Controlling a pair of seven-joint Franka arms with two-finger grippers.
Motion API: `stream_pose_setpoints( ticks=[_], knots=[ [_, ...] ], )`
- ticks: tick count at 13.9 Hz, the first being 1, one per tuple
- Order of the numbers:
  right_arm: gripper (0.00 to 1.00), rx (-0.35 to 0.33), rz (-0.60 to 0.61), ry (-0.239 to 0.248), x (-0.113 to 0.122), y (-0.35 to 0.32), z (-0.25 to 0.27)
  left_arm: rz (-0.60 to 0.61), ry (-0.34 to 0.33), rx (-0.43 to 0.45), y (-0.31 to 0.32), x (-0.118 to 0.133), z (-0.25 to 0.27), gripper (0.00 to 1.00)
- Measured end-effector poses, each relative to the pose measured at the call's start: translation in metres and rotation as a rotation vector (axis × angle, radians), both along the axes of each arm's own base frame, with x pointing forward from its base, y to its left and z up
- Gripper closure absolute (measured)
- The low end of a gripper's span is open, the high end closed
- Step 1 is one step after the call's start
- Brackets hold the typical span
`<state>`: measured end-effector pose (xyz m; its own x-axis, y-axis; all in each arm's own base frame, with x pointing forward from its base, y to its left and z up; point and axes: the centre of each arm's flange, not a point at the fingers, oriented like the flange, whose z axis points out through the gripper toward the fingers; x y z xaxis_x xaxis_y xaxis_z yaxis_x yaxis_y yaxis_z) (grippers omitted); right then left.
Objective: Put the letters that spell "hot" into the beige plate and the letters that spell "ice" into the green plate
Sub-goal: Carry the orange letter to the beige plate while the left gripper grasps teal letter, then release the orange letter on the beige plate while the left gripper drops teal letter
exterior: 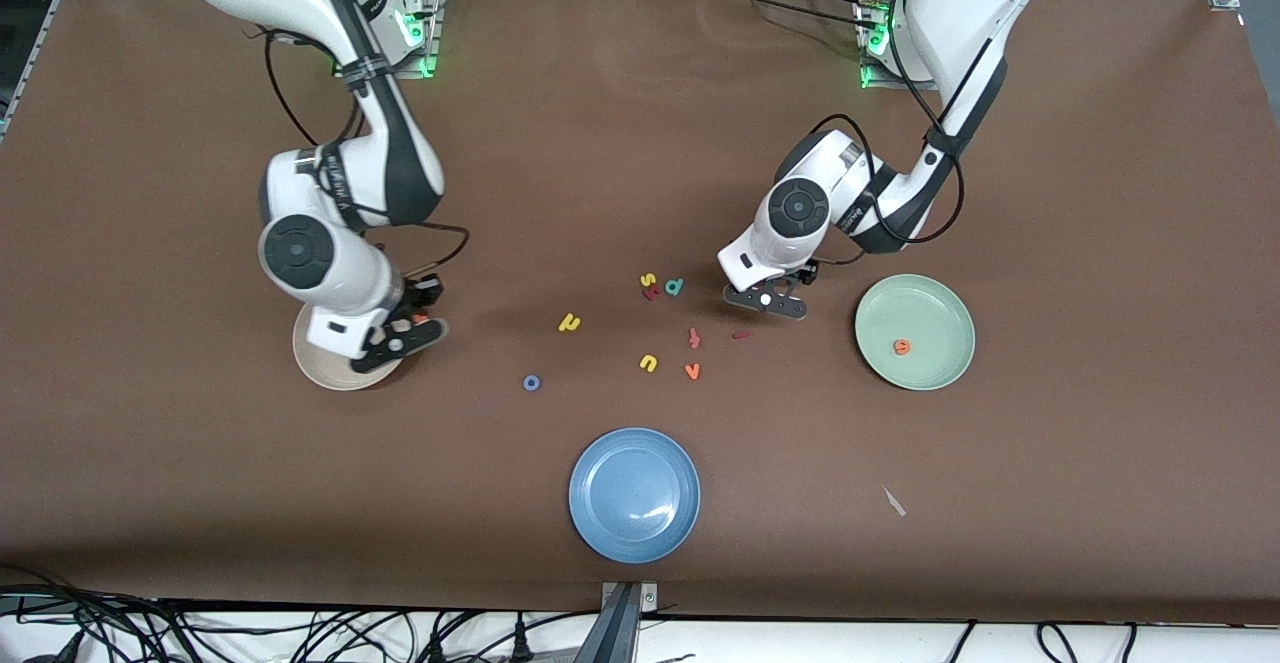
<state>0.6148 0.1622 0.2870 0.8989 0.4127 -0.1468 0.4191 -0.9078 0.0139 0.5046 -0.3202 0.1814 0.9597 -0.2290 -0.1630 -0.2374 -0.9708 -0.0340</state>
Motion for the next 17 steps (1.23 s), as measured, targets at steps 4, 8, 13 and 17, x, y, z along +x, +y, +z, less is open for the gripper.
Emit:
stream_pose_setpoints(
  ticks=[4,8,13,17],
  knots=[
    [0.81,-0.022,-0.016,-0.051,-0.004,-0.060,-0.027,0.004,0.002,0.001,0.001,0.000,-0.006,0.36],
    [0.81,0.035,-0.109,-0.147,-0.022,-0.082,-0.046,0.005,0.001,-0.008,0.000,-0.001,-0.012,0.48],
    [0.77,0.107,-0.225,-0.075,-0.024,-0.095,-0.041,0.011,-0.010,-0.015,0.001,0.004,-0.007,0.75],
    [0.35,0.137,-0.271,-0.019,-0.013,-0.116,-0.023,-0.038,-0.019,0.005,0.033,0.040,0.034,0.75]
  ],
)
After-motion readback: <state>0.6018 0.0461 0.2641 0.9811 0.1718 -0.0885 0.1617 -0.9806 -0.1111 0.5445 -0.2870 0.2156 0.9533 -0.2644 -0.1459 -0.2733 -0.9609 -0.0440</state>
